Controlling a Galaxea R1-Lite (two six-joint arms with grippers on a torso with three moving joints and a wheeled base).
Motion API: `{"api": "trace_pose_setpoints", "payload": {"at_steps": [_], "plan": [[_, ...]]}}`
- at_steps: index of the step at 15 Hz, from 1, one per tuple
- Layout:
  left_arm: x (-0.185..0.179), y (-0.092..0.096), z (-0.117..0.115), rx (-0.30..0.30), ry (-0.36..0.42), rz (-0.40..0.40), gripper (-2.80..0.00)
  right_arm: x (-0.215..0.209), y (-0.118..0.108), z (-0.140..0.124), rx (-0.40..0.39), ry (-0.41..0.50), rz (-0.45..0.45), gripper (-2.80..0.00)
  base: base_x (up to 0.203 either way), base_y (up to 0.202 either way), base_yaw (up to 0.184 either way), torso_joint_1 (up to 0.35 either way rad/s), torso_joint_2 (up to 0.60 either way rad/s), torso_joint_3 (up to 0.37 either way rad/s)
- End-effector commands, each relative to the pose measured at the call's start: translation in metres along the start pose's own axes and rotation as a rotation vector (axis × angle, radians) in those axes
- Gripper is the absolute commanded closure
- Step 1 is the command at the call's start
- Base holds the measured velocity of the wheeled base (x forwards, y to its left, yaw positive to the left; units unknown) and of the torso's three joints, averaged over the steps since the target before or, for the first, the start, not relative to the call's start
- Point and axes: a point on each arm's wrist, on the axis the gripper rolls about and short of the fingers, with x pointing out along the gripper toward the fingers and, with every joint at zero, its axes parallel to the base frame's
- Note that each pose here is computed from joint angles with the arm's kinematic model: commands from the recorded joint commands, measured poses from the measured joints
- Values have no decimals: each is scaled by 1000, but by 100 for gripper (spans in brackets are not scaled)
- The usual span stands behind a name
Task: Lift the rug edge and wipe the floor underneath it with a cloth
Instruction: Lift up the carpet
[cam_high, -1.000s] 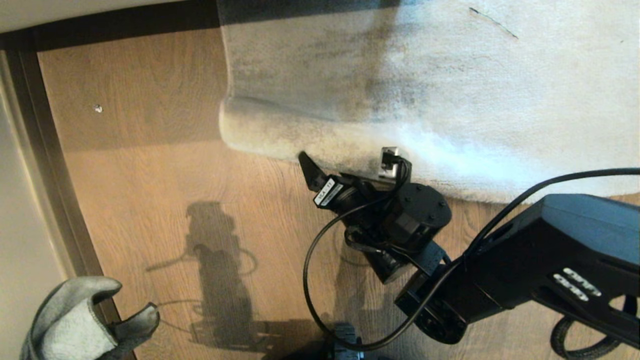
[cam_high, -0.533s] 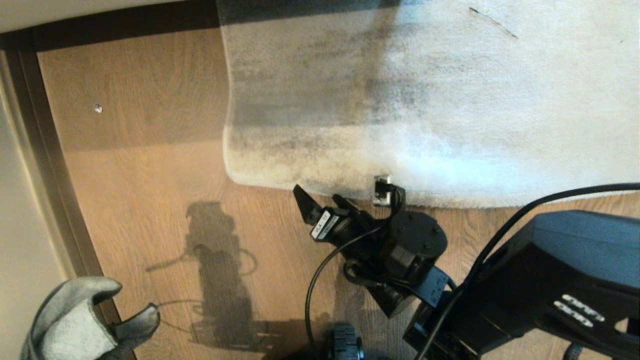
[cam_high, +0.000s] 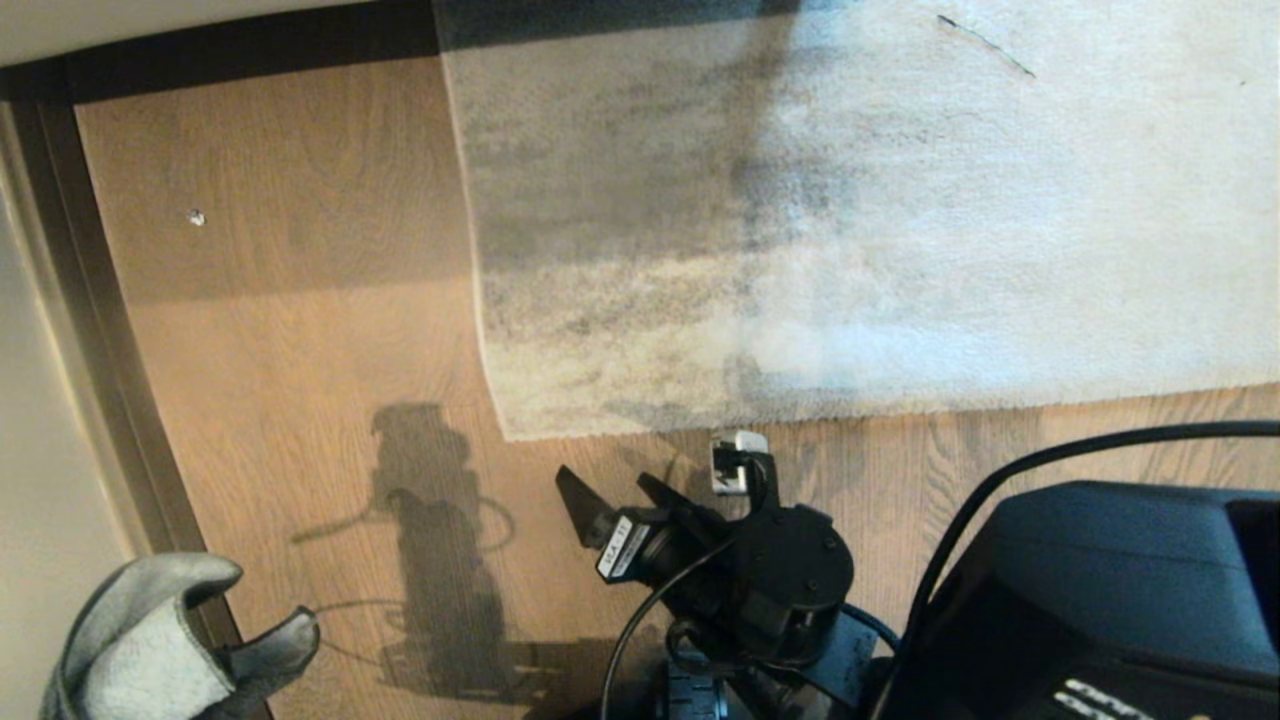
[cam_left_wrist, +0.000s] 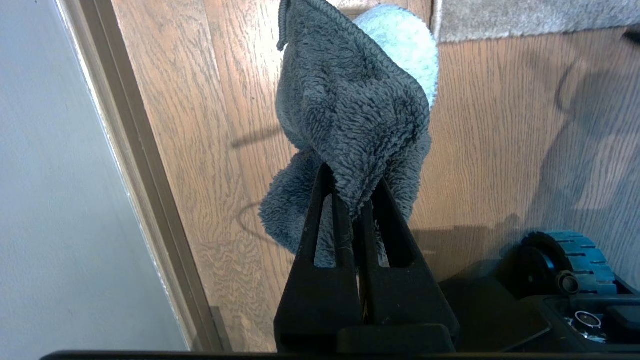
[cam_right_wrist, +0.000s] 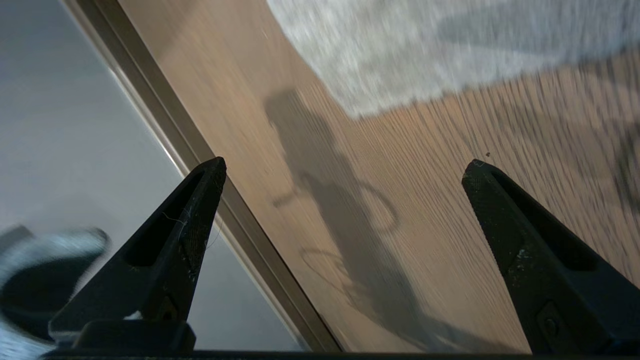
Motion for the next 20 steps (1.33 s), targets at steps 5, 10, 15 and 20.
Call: {"api": "trace_pose_setpoints", "payload": {"at_steps": [5, 10, 15, 20], "plan": [[0, 0, 0, 0, -1, 0, 0, 8, -32, -38, -31, 7, -133, -280, 0, 0, 0, 0, 0, 0], [0, 0, 0, 0, -1, 0, 0, 27, -59, -23, -28, -95, -230, -280, 0, 0, 0, 0, 0, 0], [0, 0, 0, 0, -1, 0, 0, 57, -68, -8, 4, -213, -223, -280, 0, 0, 0, 0, 0, 0], [0, 0, 0, 0, -1, 0, 0, 79, -62, -8, 35, -279, -167, -280, 0, 0, 0, 0, 0, 0]]}}
